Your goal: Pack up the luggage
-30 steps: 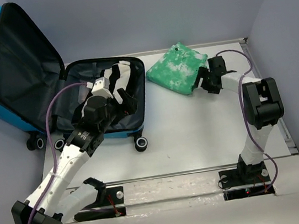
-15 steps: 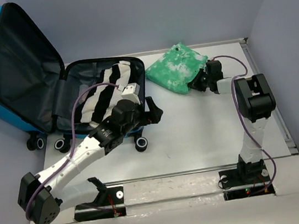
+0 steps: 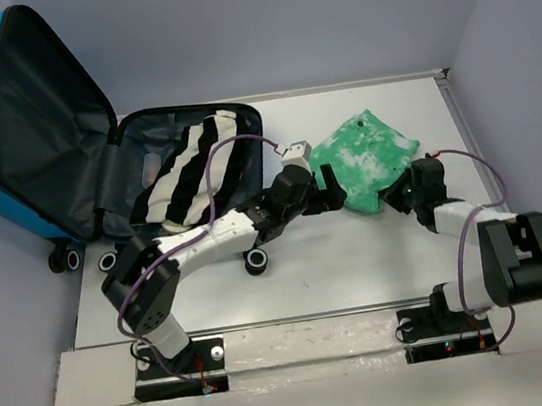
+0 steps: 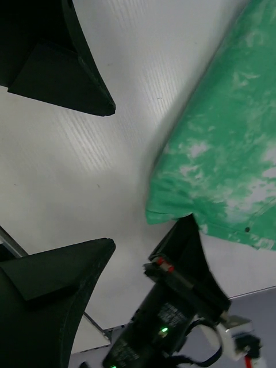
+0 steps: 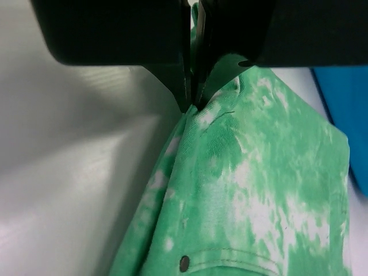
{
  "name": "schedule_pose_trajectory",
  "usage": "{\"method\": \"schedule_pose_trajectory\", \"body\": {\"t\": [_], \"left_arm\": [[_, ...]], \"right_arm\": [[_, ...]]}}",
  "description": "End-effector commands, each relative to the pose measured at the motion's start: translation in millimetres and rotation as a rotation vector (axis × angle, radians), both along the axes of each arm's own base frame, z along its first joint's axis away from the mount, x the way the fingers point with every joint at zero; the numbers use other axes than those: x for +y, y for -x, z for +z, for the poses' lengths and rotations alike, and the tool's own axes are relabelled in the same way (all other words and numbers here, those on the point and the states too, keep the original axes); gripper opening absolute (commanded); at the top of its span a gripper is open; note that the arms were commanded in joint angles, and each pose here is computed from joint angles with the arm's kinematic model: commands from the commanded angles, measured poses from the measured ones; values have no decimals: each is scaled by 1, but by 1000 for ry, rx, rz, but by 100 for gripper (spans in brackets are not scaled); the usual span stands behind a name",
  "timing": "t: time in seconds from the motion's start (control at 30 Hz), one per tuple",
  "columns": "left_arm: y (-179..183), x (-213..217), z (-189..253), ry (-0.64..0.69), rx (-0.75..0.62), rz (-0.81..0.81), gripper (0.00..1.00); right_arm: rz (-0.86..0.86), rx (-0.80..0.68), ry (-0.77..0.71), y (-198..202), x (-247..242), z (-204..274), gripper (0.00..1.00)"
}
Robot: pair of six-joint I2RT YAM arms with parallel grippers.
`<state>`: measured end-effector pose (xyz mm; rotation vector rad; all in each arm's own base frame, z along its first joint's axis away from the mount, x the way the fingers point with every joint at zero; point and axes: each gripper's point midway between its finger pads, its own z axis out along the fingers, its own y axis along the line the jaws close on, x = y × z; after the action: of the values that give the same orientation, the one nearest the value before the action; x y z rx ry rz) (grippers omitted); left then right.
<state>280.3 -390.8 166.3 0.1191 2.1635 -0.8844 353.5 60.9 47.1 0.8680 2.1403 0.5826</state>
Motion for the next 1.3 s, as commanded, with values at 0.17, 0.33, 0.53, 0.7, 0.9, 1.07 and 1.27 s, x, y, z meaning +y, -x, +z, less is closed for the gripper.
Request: {"method": "schedule_pose_trajectory", "body": {"t": [0.17, 0.33, 0.53, 0.7, 0.9, 1.07, 1.27], "left_arm": [[-47, -18, -50, 66, 31, 268, 99], [-70, -39, -85, -4, 57, 279, 99], [-79, -55, -126, -35, 109, 251, 96], [-94, -28, -130, -7, 115, 293, 12], [-101, 23, -108, -63, 47, 319, 6], [-99, 43, -106, -152, 17, 291, 6], [-99, 50, -121, -191, 36, 221, 6]], "right_arm": [[17, -109, -98, 66, 11, 19, 12], [102, -116, -103, 85, 21, 20, 30], [199, -107, -62, 89, 28, 22, 58], [185, -96, 80, 86, 9, 36, 73], [85, -176, 233, 42, -20, 89, 93], [-36, -43, 387, -18, -73, 80, 100], [127, 98, 236, -54, -77, 28, 100]]}}
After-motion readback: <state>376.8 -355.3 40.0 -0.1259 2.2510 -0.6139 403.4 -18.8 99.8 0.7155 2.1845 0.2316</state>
